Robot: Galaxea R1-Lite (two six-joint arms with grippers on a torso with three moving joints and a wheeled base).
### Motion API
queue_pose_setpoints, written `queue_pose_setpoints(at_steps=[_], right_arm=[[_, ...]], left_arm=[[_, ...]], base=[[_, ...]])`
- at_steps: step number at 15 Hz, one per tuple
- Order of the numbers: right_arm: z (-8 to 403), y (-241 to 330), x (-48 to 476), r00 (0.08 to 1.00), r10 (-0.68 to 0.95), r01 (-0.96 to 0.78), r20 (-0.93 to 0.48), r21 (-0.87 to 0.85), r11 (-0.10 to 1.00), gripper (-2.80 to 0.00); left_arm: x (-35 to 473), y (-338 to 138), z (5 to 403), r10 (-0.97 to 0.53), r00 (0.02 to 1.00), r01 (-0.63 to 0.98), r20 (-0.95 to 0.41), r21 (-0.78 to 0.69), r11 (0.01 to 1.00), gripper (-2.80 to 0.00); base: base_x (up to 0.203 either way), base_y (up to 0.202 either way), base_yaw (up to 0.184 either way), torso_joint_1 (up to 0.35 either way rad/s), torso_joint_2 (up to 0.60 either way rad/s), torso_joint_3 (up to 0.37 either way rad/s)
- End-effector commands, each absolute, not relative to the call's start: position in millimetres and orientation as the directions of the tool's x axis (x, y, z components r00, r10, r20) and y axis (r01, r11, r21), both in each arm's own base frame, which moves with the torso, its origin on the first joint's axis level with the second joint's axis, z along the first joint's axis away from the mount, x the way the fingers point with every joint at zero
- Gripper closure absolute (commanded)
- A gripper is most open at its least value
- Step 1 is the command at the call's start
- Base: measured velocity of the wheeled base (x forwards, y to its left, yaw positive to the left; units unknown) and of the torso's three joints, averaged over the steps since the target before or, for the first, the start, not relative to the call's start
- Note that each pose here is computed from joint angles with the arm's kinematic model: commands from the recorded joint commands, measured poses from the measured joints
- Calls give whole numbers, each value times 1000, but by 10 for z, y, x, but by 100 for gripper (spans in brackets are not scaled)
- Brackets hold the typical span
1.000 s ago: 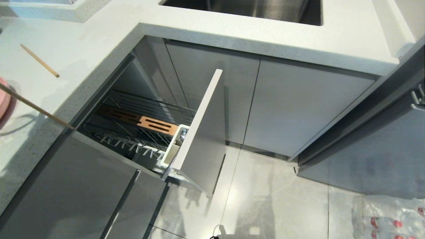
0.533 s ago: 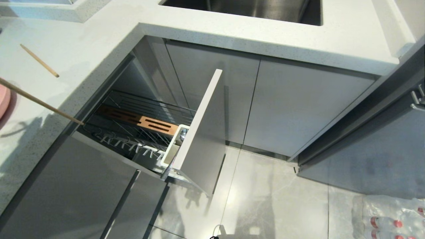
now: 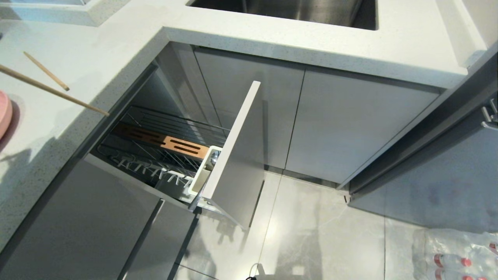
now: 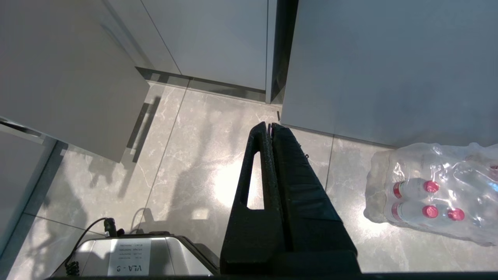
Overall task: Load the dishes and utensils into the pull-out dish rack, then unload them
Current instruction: Take the chopsticks out of the cupboard
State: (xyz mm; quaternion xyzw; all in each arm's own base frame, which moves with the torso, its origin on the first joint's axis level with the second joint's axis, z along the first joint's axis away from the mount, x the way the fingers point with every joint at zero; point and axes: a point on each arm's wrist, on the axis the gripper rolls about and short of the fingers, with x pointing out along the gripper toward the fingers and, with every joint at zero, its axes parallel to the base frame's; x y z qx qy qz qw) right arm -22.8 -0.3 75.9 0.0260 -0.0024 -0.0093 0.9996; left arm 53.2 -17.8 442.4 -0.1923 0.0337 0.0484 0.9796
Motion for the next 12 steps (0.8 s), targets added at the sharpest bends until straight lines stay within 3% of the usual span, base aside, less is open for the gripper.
queue_pose_setpoints(at_steps=[1, 5, 9, 12], right_arm=[[760, -3, -228, 1000, -20, 20, 5, 52, 998, 0], [760, -3, -228, 1000, -19, 18, 5, 52, 998, 0], [760, -3, -227, 1000, -18, 18, 3, 52, 998, 0], [760, -3, -227, 1000, -19, 19, 3, 52, 998, 0]], left_arm=[[422, -102, 4484, 95, 995, -96, -23, -421, 902, 0], [386, -12, 4586, 279, 958, -216, 63, -483, 849, 0], [586, 53, 4573, 542, 840, -473, 36, -442, 762, 0], [867, 126, 4605, 656, 753, -569, 54, -449, 689, 0]], base=[[0, 0, 0, 0, 0, 0], [0, 0, 0, 0, 0, 0], [0, 0, 0, 0, 0, 0], [0, 0, 0, 0, 0, 0]])
